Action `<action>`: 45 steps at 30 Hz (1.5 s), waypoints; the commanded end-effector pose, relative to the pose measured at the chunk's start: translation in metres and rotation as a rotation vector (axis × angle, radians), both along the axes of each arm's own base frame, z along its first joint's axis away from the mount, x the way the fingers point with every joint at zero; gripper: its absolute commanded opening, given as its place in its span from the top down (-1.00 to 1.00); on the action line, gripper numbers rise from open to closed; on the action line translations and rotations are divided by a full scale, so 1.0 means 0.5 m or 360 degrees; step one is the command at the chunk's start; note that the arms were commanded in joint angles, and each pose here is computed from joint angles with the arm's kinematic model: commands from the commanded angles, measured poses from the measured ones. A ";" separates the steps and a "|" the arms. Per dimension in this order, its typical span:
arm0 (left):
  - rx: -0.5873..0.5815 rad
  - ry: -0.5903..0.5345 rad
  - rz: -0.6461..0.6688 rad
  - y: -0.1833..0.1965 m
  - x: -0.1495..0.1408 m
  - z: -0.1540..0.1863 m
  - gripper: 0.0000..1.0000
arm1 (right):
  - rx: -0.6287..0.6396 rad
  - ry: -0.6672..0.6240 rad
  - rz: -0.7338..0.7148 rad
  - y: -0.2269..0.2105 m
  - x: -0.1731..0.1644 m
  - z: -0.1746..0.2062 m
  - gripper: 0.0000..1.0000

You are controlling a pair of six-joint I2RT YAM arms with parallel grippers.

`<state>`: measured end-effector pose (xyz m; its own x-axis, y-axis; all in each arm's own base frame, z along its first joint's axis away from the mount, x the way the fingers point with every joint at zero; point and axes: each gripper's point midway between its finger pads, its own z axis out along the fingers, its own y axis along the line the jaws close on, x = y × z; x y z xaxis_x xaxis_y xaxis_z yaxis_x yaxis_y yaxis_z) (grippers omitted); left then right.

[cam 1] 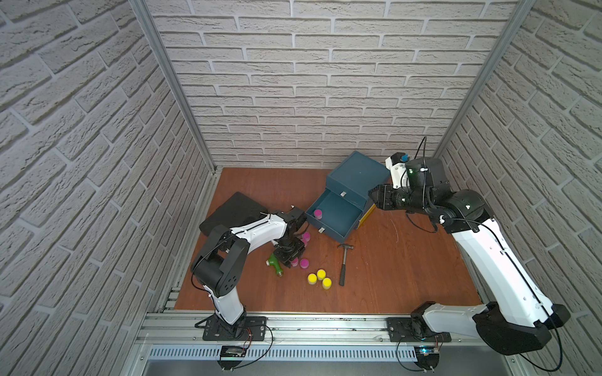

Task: Put the paint cans in the drawer according to color
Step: Pick up the paint can at the center of the board, then place the paint can in the drawer.

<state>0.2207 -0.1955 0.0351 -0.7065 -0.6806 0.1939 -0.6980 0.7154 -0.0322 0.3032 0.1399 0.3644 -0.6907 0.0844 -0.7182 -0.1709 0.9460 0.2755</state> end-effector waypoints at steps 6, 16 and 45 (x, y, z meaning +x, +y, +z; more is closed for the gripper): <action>0.0128 -0.0042 -0.0005 0.029 0.010 0.002 0.27 | 0.0047 -0.0067 -0.0006 0.000 0.000 0.021 0.04; 0.0175 -0.0406 -0.0052 0.032 0.101 0.190 0.39 | 0.0049 -0.0074 -0.0003 0.003 0.005 0.023 0.05; -0.0125 -0.0590 -0.0427 -0.264 0.305 0.253 0.39 | 0.0034 -0.0086 -0.0018 -0.010 -0.008 0.024 0.04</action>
